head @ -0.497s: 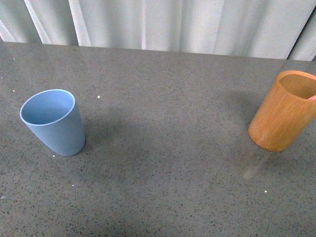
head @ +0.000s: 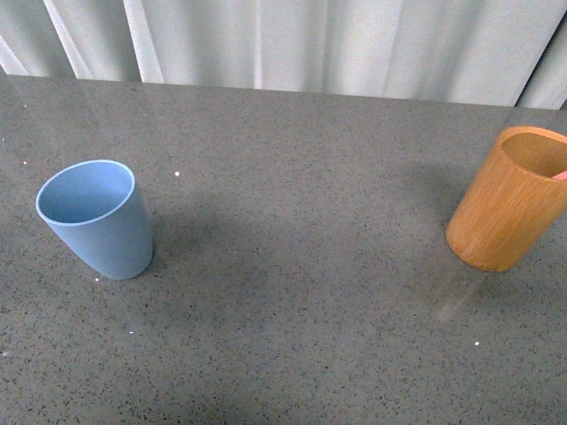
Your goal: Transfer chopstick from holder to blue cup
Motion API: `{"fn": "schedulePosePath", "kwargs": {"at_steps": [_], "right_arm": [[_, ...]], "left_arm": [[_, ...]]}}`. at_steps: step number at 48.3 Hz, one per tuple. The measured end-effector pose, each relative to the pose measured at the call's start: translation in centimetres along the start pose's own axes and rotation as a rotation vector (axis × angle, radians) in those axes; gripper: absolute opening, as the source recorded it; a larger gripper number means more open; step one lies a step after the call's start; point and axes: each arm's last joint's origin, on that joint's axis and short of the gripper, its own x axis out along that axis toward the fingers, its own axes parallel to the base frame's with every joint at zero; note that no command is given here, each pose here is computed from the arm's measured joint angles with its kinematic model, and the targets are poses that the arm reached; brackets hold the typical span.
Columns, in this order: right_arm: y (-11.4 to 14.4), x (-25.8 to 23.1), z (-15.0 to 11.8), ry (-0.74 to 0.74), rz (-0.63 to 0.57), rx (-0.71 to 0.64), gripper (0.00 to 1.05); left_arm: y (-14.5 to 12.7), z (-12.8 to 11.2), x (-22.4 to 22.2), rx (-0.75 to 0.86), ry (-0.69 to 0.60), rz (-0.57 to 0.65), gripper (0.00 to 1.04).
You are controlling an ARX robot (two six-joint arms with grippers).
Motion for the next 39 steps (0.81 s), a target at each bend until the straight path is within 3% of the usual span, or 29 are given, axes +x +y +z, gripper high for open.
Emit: {"fn": "schedulePosePath", "kwargs": {"at_steps": [39], "right_arm": [[0.00,0.00,0.00,0.000,0.000,0.000,0.95]], "left_arm": [[0.00,0.00,0.00,0.000,0.000,0.000,0.98]]}}
